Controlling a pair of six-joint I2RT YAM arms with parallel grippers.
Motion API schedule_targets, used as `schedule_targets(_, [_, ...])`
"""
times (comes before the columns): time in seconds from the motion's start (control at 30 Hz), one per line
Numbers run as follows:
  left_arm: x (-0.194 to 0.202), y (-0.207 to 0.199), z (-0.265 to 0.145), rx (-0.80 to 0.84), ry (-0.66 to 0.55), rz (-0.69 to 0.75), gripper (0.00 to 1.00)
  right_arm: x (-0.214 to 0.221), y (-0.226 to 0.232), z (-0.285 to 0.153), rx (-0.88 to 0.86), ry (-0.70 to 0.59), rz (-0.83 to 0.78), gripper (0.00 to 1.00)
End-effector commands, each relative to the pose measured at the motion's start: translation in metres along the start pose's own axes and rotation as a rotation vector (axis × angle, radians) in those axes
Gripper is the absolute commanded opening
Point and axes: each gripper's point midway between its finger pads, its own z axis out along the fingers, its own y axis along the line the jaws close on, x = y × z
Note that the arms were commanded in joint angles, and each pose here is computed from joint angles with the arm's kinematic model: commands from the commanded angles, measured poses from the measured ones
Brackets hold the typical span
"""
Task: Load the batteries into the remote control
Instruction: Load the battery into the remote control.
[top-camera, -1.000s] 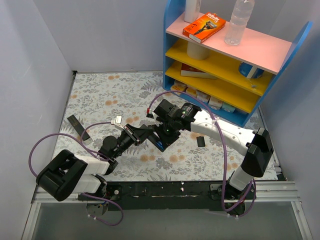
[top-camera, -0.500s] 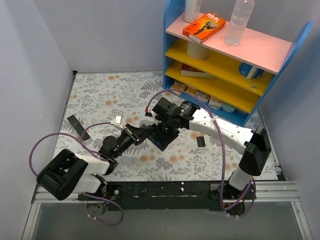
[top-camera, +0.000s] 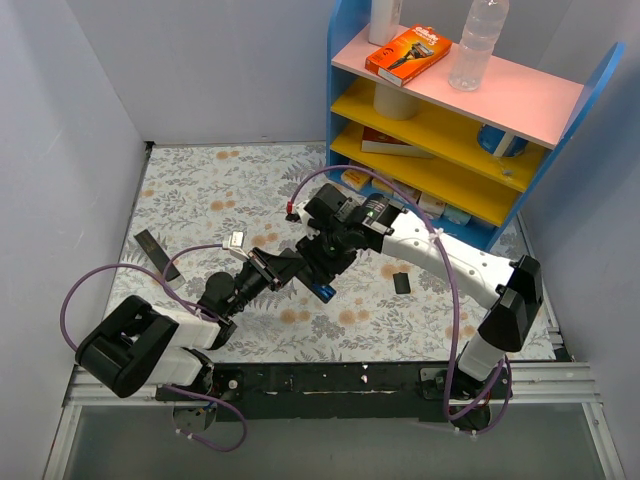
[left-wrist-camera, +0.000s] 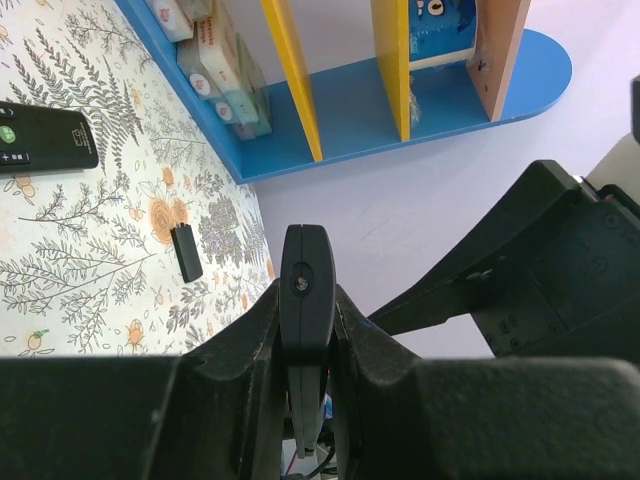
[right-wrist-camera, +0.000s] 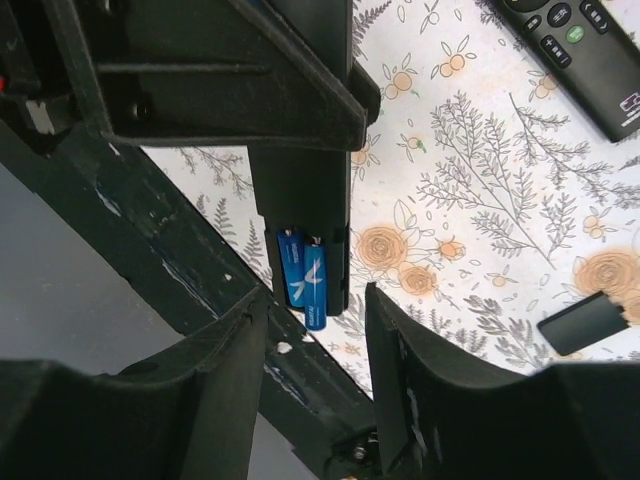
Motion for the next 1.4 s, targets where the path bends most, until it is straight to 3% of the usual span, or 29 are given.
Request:
schedule_targets(0.0, [-0.001, -0.027, 0.001, 0.078, 0.011, -0.070, 0.00, -0.012, 0.000, -0.037, -0.010, -0.113, -0.214, 0.51])
schedule_targets(0.23, [0.003, -0.034, 0.001, 0.069, 0.041, -0.084, 0.00, 0.010, -0.001, -0.058, -0.066, -0.240, -0.663, 0.48])
schedule_targets(0.47, [0.006, -0.043, 0.002, 0.062, 0.075, -0.100, 0.00, 0.023, 0.007, -0.062, -0.110, -0.302, -0.898, 0.45])
schedule_targets(0.73, [0.006, -0.051, 0.005, 0.057, 0.088, -0.109, 0.00, 0.027, 0.011, -0.053, -0.115, -0.272, -0.994, 0.42])
schedule_targets(0.97, [0.005, -0.056, 0.010, 0.052, 0.100, -0.121, 0.00, 0.028, 0.017, -0.043, -0.132, -0.261, -1.013, 0.32])
schedule_targets(1.37, [0.006, -0.063, 0.015, 0.056, 0.117, -0.146, 0.00, 0.038, 0.015, -0.034, -0.142, -0.219, -1.010, 0.33])
